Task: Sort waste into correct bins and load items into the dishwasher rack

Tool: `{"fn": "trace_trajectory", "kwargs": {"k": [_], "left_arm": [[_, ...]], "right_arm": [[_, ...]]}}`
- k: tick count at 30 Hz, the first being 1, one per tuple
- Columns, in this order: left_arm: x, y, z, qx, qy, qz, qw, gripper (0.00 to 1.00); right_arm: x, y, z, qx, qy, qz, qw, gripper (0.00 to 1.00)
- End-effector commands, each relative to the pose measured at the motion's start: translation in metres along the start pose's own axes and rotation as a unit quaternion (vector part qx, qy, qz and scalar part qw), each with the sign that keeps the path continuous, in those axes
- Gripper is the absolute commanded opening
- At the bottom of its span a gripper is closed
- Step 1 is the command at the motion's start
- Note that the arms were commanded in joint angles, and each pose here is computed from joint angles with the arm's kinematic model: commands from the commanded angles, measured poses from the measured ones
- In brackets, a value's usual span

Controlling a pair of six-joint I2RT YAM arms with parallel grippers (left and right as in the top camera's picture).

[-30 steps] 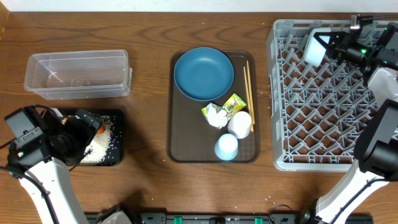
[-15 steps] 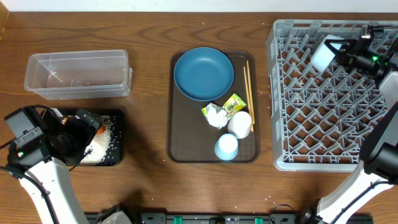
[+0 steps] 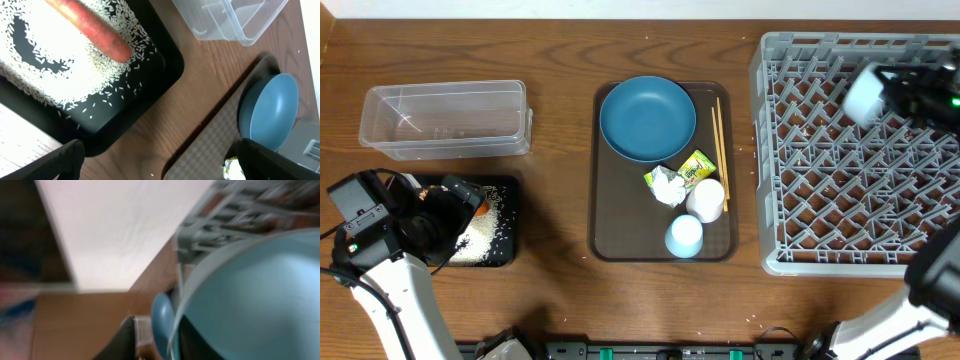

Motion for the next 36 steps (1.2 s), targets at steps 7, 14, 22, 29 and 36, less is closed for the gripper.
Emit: {"fn": "trace_trajectory", "kwargs": {"k": [7,14,22,29,36], "left_arm": [[0.0,0.0,0.0,0.003,-0.009,0.002,1.0,0.98],[0.0,0.0,0.0,0.003,-0.009,0.002,1.0,0.98],[0.0,0.0,0.0,0.003,-0.009,0.002,1.0,0.98],[0.0,0.0,0.0,0.003,-0.009,0.002,1.0,0.98],[0.0,0.0,0.0,0.003,-0.009,0.002,1.0,0.98]], "right_arm": [[-0.006,0.048,0.022,0.142,0.096,-0.097,0.981,0.16],[0.004,0.031,0.033,0.129,0.141,-0.072,0.979,0.37],[0.022,-0.014,0.017,0.324,0.281,-0.057,0.902,0.45],[0.026,-0.025,0.006,0.471,0.313,-0.088,0.82,0.44],[0.023,-0.041,-0.054,0.52,0.276,-0.048,0.807,0.44]]}}
Point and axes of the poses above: each gripper's point midway between its finger pads, its own y axis back along the fingers, its own z axis along the line the jaws close on, x = y × z, the point moved 3 cm from there along y, back along the fingers, and after that the axes turned 2 degrees about y, right-handed, at the moved point
